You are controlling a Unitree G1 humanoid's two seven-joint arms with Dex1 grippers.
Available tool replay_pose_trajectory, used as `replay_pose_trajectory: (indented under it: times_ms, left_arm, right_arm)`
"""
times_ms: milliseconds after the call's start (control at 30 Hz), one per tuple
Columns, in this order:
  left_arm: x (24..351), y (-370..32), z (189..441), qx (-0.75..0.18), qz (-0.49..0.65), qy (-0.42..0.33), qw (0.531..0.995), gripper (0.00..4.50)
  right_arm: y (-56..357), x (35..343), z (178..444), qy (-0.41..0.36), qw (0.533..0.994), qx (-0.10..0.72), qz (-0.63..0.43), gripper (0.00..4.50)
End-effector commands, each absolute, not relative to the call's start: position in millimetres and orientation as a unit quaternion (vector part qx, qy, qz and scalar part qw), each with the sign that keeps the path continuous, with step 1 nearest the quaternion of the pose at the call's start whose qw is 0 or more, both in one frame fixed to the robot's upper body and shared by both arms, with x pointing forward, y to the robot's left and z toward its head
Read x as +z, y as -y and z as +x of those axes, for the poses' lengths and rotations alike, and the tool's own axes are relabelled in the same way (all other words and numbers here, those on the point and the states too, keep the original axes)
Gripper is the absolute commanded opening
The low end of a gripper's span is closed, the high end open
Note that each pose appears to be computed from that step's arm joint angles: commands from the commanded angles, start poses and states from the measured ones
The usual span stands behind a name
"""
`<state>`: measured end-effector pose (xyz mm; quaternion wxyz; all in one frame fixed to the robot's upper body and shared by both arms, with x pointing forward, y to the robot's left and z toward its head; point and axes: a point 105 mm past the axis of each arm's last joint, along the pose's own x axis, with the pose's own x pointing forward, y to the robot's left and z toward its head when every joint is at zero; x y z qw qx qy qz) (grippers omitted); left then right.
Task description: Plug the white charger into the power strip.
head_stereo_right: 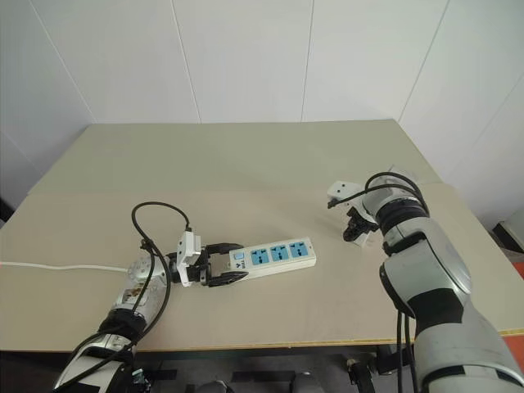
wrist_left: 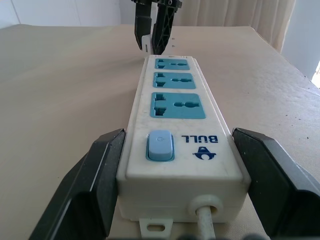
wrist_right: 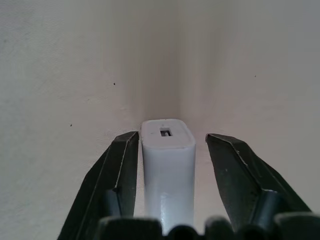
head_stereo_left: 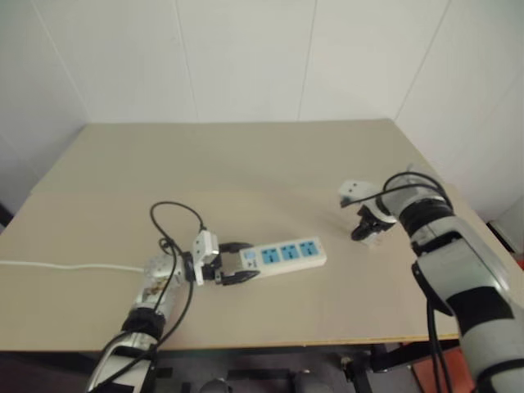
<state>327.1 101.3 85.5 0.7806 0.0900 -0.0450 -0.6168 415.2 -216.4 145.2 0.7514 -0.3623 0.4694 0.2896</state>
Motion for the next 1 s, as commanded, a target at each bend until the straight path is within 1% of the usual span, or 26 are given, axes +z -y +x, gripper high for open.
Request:
replay_pose_trajectory:
  times_ms: [33,67,233,333,400,467,500,567,600,667,733,800,900,1000]
  left_arm:
    - [74,-94,319,-0.634,0.098,0.028,0.767,3.21]
    - [73,-94,319,-0.634,0.099,0.027,0.766,3.21]
    - [75,-93,319,-0.641,0.092,0.025,0.762,3.21]
    - [75,-94,320,-0.640,0.093,0.022,0.762,3.21]
    - [75,-96,321,-0.639,0.097,0.020,0.762,3.21]
    - [76,-99,322,-0.638,0.097,0.017,0.763,3.21]
    - [76,-100,322,-0.638,0.097,0.017,0.764,3.21]
    - [77,-103,323,-0.638,0.098,0.017,0.763,3.21]
    - [78,-104,323,-0.638,0.101,0.019,0.763,3.21]
    - [79,-105,323,-0.638,0.103,0.021,0.762,3.21]
    - [81,-108,320,-0.647,0.107,0.022,0.755,3.21]
    - [81,-109,319,-0.650,0.105,0.021,0.752,3.21]
    - [81,-111,317,-0.656,0.094,0.021,0.749,3.21]
    - [80,-112,315,-0.660,0.089,0.021,0.746,3.21]
  right_arm:
    - [214,164,422,-0.446,0.764,0.281,-0.371,1.37]
    - [213,164,422,-0.446,0.764,0.283,-0.371,1.13]
    - [212,169,420,-0.448,0.753,0.290,-0.384,1.13]
    - [206,182,422,-0.419,0.756,0.306,-0.398,1.13]
    - [199,196,422,-0.387,0.769,0.325,-0.393,1.13]
    - [183,225,422,-0.291,0.808,0.366,-0.359,1.13]
    - [179,235,421,-0.252,0.819,0.383,-0.345,1.13]
    - [174,249,411,-0.193,0.841,0.425,-0.274,1.13]
    - [172,252,405,-0.146,0.843,0.449,-0.257,1.13]
    - [171,249,391,-0.088,0.835,0.483,-0.248,1.13]
    - [162,249,376,0.004,0.824,0.515,-0.235,1.13]
    - [151,248,363,0.066,0.811,0.546,-0.200,1.13]
    - [135,235,355,0.095,0.789,0.583,-0.169,1.13]
    - [117,223,353,0.106,0.776,0.606,-0.140,1.13]
